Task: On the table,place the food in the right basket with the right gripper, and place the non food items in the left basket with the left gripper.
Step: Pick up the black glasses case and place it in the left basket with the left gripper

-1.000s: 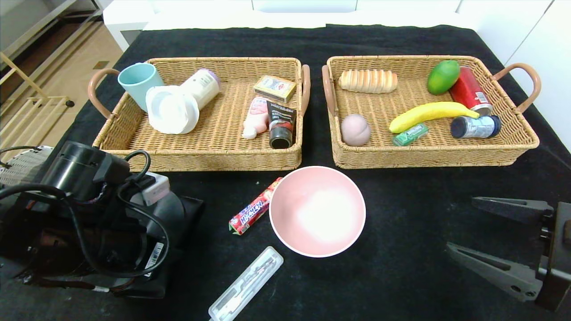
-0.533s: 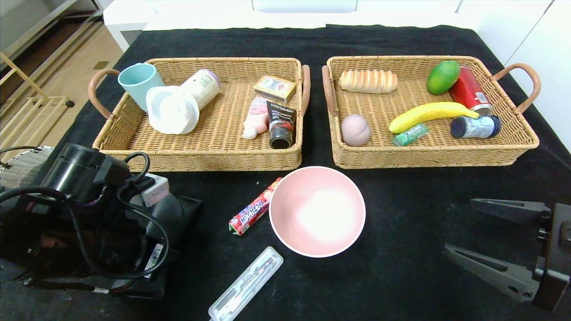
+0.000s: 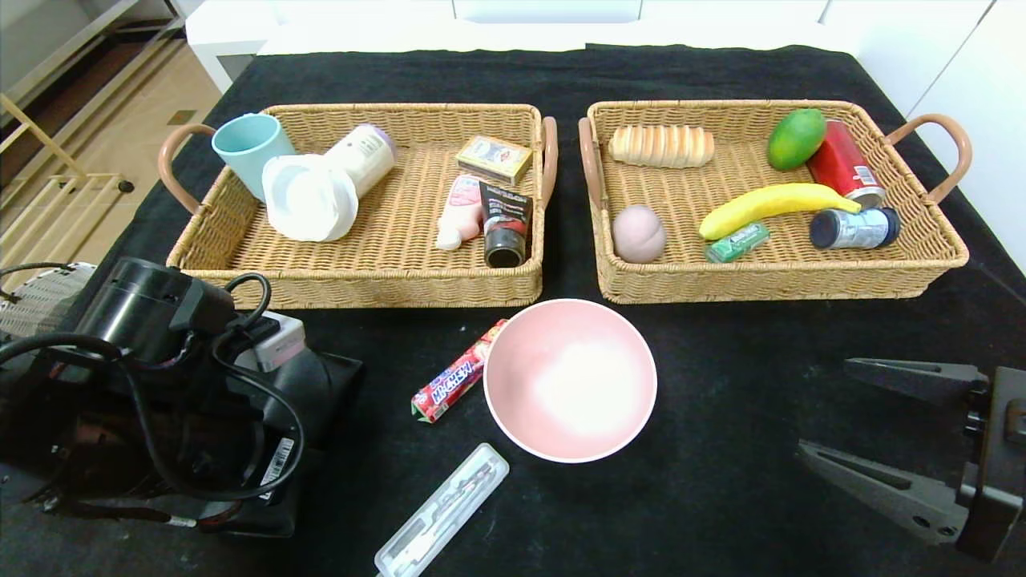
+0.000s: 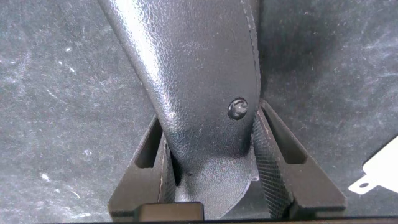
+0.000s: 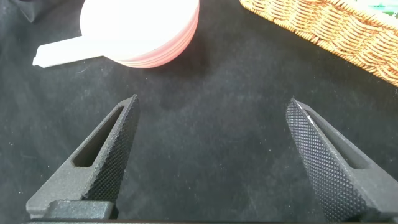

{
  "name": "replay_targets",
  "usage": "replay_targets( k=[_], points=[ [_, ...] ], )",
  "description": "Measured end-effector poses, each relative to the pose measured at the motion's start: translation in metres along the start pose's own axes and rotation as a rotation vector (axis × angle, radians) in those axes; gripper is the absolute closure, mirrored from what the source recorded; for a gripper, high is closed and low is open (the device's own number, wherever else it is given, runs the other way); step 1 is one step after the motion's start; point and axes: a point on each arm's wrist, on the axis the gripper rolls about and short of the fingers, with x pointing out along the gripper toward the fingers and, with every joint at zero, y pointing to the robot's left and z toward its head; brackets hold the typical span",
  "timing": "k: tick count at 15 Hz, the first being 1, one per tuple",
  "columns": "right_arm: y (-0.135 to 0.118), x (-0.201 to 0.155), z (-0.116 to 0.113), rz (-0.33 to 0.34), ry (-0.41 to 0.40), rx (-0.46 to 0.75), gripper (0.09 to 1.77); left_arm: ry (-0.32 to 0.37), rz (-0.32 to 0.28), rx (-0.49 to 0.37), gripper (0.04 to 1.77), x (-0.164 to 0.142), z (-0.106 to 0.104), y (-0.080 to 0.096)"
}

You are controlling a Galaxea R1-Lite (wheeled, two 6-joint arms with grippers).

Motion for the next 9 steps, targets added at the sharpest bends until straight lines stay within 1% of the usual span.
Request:
replay_targets(
  k=[1,3,6,9],
  points=[
    [0.000,0.000,0.000,0.000,0.000,0.000,0.15,-0.010,-0.008,0.001,1.02,-0.003,0.000,-0.001],
    [0.000,0.000,0.000,0.000,0.001,0.002,0.15,-0.061,-0.017,0.007,1.03,-0.015,0.003,-0.003],
    [0.000,0.000,-0.001,0.001,0.002,0.003,0.15,-0.163,-0.043,0.009,1.04,-0.039,0.009,-0.003],
    [0.000,-0.001,0.000,0.001,-0.001,0.001,0.15,-0.272,-0.066,-0.027,1.04,-0.063,0.019,0.000]
  ],
)
